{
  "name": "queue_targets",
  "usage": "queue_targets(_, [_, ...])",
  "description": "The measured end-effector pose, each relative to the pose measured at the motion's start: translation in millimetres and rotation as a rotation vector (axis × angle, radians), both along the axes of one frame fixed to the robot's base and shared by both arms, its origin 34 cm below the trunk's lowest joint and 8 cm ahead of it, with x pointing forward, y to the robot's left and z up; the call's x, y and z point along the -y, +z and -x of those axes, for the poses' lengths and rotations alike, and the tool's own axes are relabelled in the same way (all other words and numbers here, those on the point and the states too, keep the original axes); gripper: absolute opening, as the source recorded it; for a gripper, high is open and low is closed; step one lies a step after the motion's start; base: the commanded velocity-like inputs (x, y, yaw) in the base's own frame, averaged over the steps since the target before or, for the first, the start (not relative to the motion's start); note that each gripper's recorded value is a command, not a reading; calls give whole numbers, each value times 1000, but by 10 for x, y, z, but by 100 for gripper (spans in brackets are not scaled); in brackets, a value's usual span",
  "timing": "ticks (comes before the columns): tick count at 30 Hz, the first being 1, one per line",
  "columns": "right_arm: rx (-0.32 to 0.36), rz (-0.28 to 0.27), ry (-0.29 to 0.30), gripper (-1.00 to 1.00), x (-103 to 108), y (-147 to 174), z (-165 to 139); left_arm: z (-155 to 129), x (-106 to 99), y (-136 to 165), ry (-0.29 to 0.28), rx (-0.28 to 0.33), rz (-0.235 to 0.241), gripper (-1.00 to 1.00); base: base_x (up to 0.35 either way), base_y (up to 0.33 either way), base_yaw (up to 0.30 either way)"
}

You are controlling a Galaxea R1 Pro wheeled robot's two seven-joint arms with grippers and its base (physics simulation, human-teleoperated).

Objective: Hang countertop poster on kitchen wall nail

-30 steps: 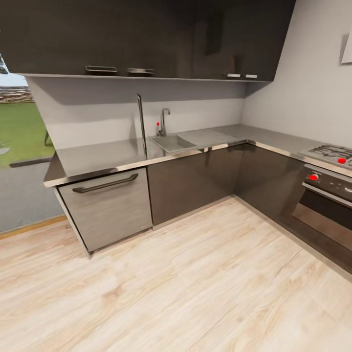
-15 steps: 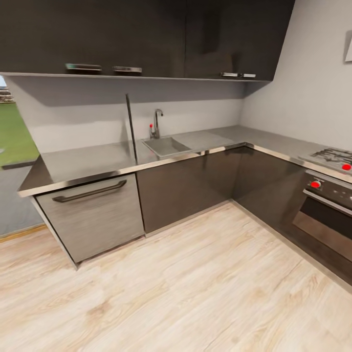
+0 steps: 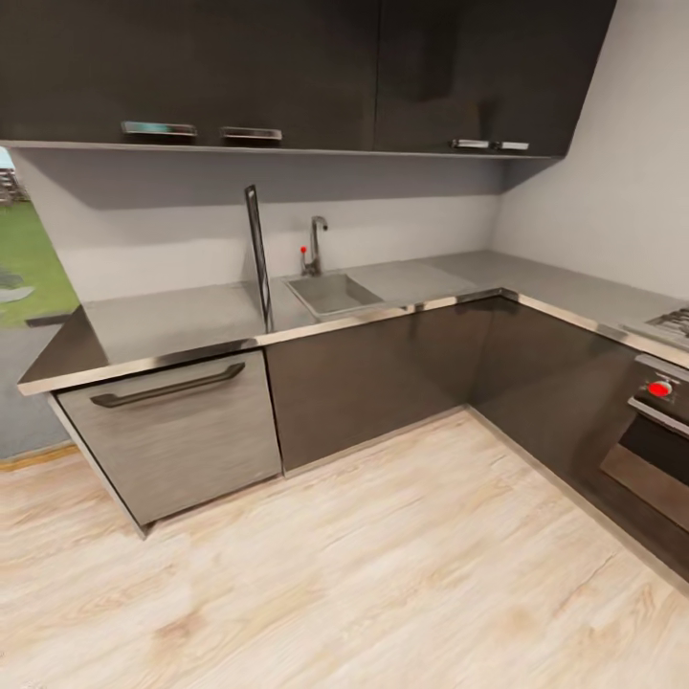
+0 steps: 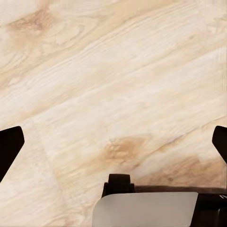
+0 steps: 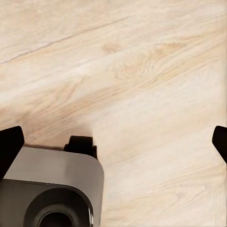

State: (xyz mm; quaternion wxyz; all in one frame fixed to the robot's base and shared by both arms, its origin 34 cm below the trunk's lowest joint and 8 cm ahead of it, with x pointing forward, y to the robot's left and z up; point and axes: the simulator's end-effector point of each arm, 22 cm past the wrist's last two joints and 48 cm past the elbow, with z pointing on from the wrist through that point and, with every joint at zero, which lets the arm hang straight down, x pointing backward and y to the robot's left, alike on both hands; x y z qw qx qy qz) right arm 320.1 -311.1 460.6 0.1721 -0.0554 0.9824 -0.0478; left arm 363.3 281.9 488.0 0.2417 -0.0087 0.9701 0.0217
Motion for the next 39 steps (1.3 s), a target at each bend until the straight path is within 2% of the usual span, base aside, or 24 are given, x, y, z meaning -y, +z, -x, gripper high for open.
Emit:
queue_targets(11, [0, 0, 0, 100, -2, 0, 1, 0, 0, 0, 0, 0, 0, 100, 269, -185, 256])
queue_targets(18, [-1, 0, 0, 100, -1, -1, 2, 4, 1, -1, 0, -1, 0, 100, 262, -180, 36])
queue_targets(23, [-1, 0, 0, 100, -1, -2, 2, -22, -3, 10, 2, 10, 0, 100, 69, -43, 2])
queue_targets(24, [-1, 1, 0, 100, 5, -2, 2, -190, -27, 110, 5, 95, -4, 100, 8, -5, 0])
queue_targets(28, [0, 1, -1, 100, 10, -1, 0, -472, -134, 300, 36, 194, -15, 100, 5, -3, 0])
queue_targets(29, [0, 1, -1, 100, 11, 0, -2, -681, -164, 448, 41, 251, -18, 100, 2, -1, 0])
queue_targets(32, [1, 1, -1, 100, 12, 0, -4, -1068, -202, 765, 44, 348, -24, 100, 1, -1, 0])
queue_targets(33, [1, 1, -1, 100, 13, 1, -5, -1293, -218, 975, 45, 393, -27, 100, 0, 0, 0])
queue_targets(35, [1, 1, -1, 100, 13, 1, -5, -1531, -235, 1231, 46, 432, -29, 100, 0, 0, 0])
queue_targets(36, [1, 2, -1, 100, 18, 2, -6, -1775, -249, 1546, 48, 458, -32, 100, 0, 0, 0])
queue_targets(37, [1, 2, -2, 100, 20, 2, -6, -1905, -251, 1747, 49, 490, -34, 100, 0, 0, 0])
queue_targets(39, [1, 3, -2, 100, 27, 2, -6, -2030, -243, 1972, 51, 513, -33, 100, 0, 0, 0])
